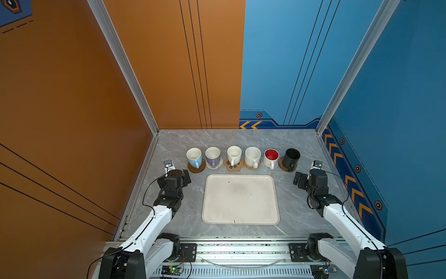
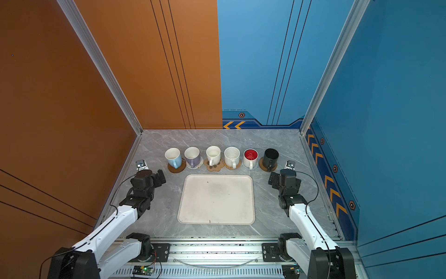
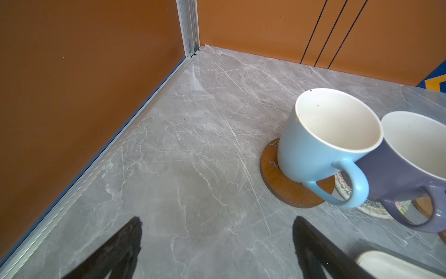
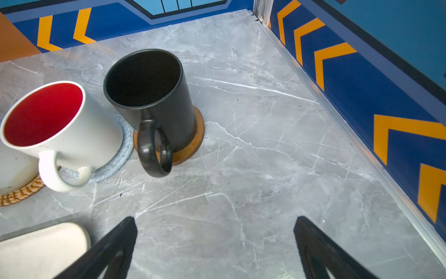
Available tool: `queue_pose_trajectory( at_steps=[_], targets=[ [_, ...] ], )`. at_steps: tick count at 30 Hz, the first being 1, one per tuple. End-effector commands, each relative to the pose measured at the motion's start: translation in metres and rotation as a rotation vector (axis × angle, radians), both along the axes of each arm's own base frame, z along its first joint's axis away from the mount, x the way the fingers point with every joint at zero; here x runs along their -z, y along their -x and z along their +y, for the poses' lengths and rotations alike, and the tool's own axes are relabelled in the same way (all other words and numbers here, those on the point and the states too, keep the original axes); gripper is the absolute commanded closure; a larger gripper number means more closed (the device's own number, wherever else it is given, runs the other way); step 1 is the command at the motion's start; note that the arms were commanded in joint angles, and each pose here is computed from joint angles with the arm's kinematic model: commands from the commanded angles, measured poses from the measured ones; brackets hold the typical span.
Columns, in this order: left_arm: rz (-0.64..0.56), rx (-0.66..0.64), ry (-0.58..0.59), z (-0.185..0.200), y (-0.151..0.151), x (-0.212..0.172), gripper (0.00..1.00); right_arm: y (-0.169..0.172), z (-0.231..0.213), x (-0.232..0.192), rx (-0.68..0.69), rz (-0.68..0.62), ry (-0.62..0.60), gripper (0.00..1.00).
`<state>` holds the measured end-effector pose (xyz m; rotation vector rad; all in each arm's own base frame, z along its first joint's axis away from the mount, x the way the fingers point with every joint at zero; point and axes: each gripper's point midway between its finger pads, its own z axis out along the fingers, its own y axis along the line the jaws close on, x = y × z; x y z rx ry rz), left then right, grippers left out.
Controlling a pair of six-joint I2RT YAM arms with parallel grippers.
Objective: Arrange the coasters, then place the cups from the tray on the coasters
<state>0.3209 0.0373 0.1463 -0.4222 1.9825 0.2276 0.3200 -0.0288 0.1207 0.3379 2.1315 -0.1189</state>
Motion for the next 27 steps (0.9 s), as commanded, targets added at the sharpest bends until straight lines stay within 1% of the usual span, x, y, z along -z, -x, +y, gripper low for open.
queue_pose_trajectory(
  at_steps=[1, 5, 10, 12, 27],
  targets=[
    [-0.027, 0.014, -0.015, 0.005, -0.004, -0.001, 0.02, -0.012, 0.000, 0.003, -0.034, -0.029, 0.016, 0.00],
    [-0.042, 0.009, -0.059, 0.010, -0.005, 0.011, 0.02, -0.023, 0.003, 0.016, -0.059, -0.006, 0.008, 0.00],
    [0.012, 0.036, -0.071, 0.009, -0.007, 0.034, 0.02, -0.036, 0.007, 0.030, -0.076, 0.007, -0.009, 0.00],
    [0.012, 0.048, -0.073, 0.008, -0.009, 0.037, 0.02, -0.041, 0.008, 0.031, -0.084, 0.016, -0.006, 0.00],
    [-0.114, 0.063, -0.067, 0.012, -0.018, 0.027, 0.02, -0.072, 0.010, 0.016, -0.124, -0.127, 0.040, 0.00]
  ],
)
